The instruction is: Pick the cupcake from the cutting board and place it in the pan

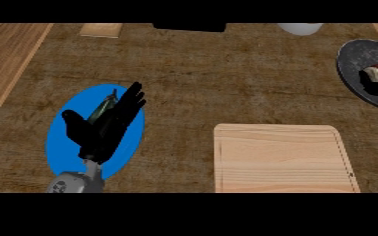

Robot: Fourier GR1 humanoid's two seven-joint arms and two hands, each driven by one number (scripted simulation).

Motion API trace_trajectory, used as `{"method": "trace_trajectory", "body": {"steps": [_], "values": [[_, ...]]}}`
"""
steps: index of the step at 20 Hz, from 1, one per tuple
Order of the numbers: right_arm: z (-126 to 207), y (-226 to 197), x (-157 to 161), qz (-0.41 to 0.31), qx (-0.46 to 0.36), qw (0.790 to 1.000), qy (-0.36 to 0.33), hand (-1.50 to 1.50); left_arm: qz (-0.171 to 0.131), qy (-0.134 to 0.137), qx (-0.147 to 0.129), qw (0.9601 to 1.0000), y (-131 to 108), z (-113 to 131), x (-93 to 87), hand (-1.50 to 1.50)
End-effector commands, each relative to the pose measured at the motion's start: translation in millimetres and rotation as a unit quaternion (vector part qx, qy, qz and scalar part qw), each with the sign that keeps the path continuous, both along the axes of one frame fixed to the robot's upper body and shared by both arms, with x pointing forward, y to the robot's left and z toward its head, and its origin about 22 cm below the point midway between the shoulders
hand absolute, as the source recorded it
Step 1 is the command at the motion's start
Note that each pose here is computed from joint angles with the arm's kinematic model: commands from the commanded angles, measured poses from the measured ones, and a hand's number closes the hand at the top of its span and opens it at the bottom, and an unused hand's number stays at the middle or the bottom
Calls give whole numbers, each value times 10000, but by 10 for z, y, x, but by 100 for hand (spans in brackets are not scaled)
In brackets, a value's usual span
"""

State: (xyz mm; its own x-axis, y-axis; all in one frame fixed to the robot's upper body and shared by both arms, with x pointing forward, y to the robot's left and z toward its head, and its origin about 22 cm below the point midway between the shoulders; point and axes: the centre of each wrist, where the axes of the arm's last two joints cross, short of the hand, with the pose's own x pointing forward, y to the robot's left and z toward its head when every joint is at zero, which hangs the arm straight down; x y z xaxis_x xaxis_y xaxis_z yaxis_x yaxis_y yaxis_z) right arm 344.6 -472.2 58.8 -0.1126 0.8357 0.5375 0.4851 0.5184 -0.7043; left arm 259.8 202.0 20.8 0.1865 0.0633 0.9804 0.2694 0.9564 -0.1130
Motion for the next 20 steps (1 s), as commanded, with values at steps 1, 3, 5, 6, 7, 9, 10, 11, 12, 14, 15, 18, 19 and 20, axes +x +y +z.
{"method": "trace_trajectory", "body": {"steps": [1, 3, 5, 6, 7, 9, 10, 11, 12, 14, 15, 18, 19, 20], "values": [[64, -78, 5, -103, 74, 9998, -121, 150, -122, -97, -8, 9999, -103, 72, 38, 0], [46, -141, -49, -234, 20, 9997, -31, 150, -117, -41, -70, 9999, -69, 35, 22, 0], [-99, -179, -150, -682, -116, 9950, 720, 150, -135, -116, 7, 9998, -107, 148, 70, 0], [-87, -208, -170, -611, -471, 9909, 1102, -150, -222, -140, 23, 9997, -126, 102, 58, 0], [-190, -132, -161, -557, -555, 9890, 1252, -150, -234, -192, -12, 9995, -166, 97, 77, 0], [-139, -162, -152, -508, -478, 9863, 1491, -150, -201, -159, 16, 9997, -105, 77, 115, 0], [-29, -189, -112, -483, -367, 9863, 1533, -150, -243, -125, 3, 9996, -139, 79, 101, 0], [-42, -154, -87, -320, -324, 9872, 1531, -150, -156, -116, 53, 9998, -109, 29, 111, 0], [-176, -116, -131, -311, -167, 9869, 1573, -150, -201, -119, 108, 9997, -99, 86, 77, 0], [-29, -85, -17, -38, 194, 9904, 1368, -150, -220, -141, 23, 9997, -166, 81, 104, 0], [-112, -48, -32, 65, 449, 9911, 1249, -150, -228, -42, 12, 9997, -135, 45, 88, 0], [-62, 15, 51, 330, 1309, 9887, 648, -150, -147, -167, -6, 9998, -92, 103, 94, 0], [30, 4, 93, 453, 1545, 9860, 443, -150, -159, -138, -4, 9998, -84, 62, 85, 0], [89, -142, 3, 437, 1786, 9819, 460, -150, -40, -108, -33, 9999, -22, 67, 69, 0]]}}
